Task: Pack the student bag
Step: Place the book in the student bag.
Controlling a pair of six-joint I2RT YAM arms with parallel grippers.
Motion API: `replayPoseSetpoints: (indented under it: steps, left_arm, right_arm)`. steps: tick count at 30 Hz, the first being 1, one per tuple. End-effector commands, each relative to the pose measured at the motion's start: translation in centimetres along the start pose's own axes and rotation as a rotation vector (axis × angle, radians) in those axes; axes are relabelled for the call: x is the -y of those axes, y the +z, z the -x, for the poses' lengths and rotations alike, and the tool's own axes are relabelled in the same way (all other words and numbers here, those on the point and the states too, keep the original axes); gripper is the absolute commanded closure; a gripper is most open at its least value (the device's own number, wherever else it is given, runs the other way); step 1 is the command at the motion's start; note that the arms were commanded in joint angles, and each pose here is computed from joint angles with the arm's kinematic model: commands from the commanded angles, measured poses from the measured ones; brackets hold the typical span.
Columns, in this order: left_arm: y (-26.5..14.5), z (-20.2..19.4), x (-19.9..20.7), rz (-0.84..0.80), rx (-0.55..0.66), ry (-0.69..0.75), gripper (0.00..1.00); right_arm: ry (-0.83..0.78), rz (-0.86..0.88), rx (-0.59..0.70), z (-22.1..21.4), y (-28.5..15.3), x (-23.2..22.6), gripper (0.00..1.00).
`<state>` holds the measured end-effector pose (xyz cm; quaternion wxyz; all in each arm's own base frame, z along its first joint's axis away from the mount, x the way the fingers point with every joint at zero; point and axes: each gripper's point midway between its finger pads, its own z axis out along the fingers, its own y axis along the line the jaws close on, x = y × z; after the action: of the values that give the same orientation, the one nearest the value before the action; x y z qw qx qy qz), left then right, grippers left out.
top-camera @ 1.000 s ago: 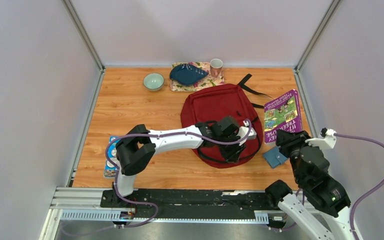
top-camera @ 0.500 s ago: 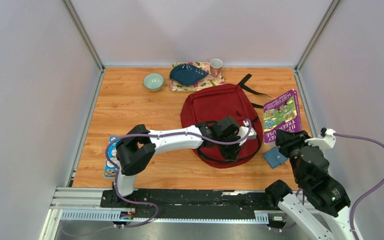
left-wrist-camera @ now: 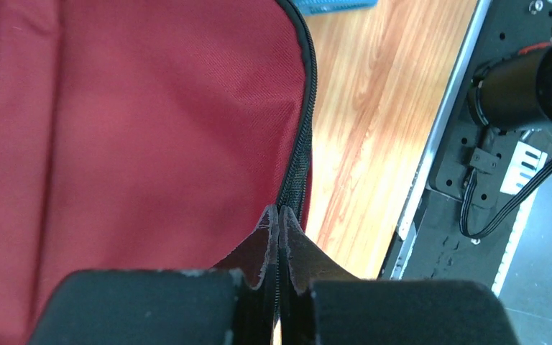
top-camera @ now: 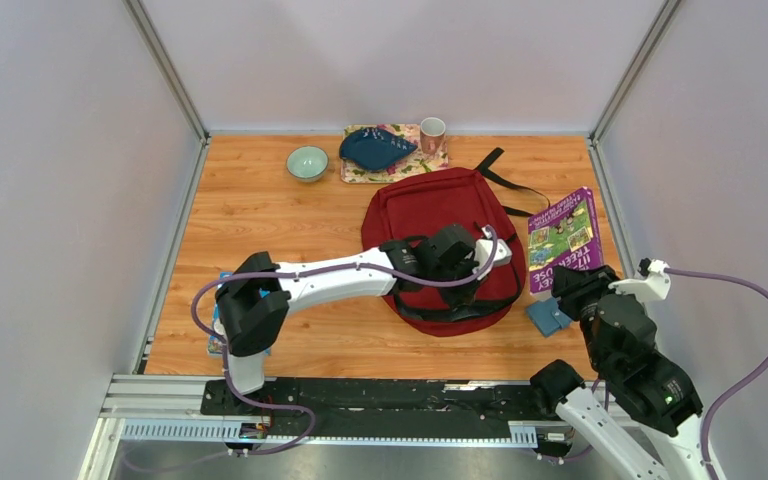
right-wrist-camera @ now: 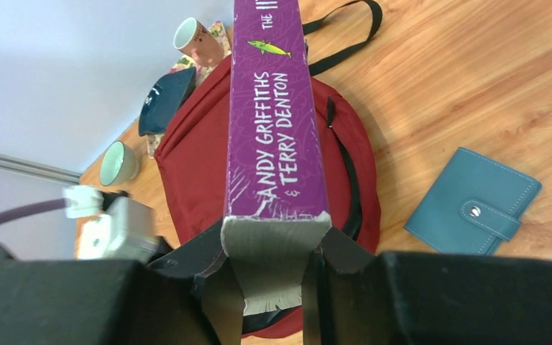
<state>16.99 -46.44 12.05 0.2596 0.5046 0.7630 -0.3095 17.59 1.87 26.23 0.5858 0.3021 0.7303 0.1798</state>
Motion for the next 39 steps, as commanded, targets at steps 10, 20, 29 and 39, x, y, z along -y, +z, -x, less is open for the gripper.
replayPoseSetpoints:
  steps: [10,20,29,39]
  left_arm:
    - [-6.0,6.3,-2.7,0.160,0.213,0.003,1.00]
    - [-8.4,8.8,-4.4,0.193,0.306,-0.035,1.00]
    - [-11.4,12.9,-4.5,0.207,0.421,-0.006,1.00]
    - [-13.8,15.6,-4.5,0.240,0.500,0.027,1.00]
  right_arm:
    - [0.098,0.032,-0.002,1.6,-2.0,-0.6,1.00]
    - [0.117,0.022,-0.104,-0.7,-2.9,0.4,1.00]
    - [0.198,0.049,-0.284,-5.5,-2.9,0.2,1.00]
    - [0.253,0.104,-0.299,-5.6,-4.4,0.4,1.00]
